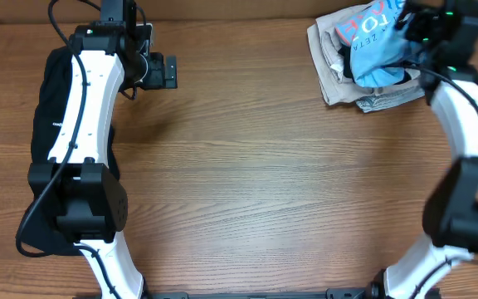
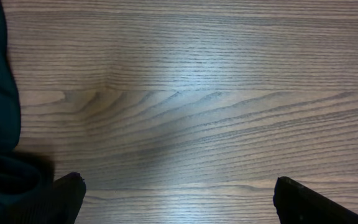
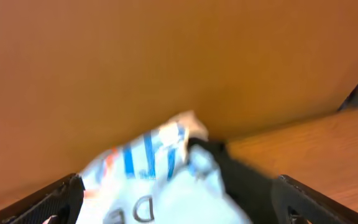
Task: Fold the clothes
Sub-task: 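Press the shirt onto the stack and open the right gripper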
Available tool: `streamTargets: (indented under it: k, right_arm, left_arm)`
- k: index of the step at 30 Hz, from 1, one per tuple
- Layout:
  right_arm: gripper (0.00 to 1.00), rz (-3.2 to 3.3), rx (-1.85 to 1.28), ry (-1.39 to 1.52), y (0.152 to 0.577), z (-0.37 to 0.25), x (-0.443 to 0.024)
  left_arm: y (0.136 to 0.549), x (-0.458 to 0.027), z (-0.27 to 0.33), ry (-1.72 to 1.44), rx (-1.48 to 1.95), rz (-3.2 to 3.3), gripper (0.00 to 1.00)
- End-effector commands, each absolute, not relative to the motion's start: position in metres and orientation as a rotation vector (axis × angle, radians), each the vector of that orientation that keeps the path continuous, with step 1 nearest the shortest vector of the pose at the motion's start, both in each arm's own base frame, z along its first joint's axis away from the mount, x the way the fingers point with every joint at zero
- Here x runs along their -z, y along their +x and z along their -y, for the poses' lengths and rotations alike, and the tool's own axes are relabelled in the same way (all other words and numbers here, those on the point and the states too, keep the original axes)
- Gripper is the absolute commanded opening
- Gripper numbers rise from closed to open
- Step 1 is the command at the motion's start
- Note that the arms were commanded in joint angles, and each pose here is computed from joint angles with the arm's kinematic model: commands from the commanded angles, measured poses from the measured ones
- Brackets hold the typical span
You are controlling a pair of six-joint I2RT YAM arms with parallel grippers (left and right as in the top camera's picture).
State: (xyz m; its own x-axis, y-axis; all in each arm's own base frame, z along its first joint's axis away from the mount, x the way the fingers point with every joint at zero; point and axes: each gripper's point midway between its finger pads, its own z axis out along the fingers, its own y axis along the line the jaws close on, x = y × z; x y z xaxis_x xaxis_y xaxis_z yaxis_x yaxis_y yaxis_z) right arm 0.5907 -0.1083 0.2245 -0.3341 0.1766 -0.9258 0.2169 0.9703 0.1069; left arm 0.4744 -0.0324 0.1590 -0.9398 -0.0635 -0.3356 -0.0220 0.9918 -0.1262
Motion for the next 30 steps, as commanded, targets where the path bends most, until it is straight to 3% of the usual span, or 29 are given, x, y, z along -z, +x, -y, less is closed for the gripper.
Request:
streamTargets:
  k: [1,8,11,14,18,21,26,30]
  right_arm:
    - [1.0,-1.993,0.137,0.269,0.607,0.11,-0.184]
    - [1.0,-2.336,0.192,0.358,0.581,0.132,-0.033]
    - [1.0,-2.415,0.194,0.381,0.567,0.136,-0.008]
    - [1.0,-2.431,0.192,0.388,0.563,0.135,-0.012]
    - [1.0,-2.365,0.174,0.413,0.568,0.133,-0.057]
    - [1.0,-2.272,0.143,0.406,0.575,0.129,-0.121]
    - [1.0,-2.08,0.127,0.374,0.56,0.116,-0.273]
    - [1.0,-1.923,0.08,0.307,0.514,0.085,-0.395]
  left_arm:
    - [0.473,-0.161,0.032,-0.033,0.162,-2.786,1.0]
    - [0.473,-0.161,0.032,-0.034,0.162,-2.787,1.0]
    - [0.473,-0.161,0.032,-0.034,0.162,-2.786,1.0]
    - [0.473,-0.161,0.032,-0.034,0.162,-2.786,1.0]
    - [0.473,-0.161,0.032,-0.034,0.162,-2.787,1.0]
    - [0.473,-0.161,0.032,-0.034,0.162,-2.787,1.0]
    - [0.473,-0.161,0.032,-0.034,0.162,-2.787,1.0]
    - [0.473,-0.161,0.032,-0.034,0.162,-2.787,1.0]
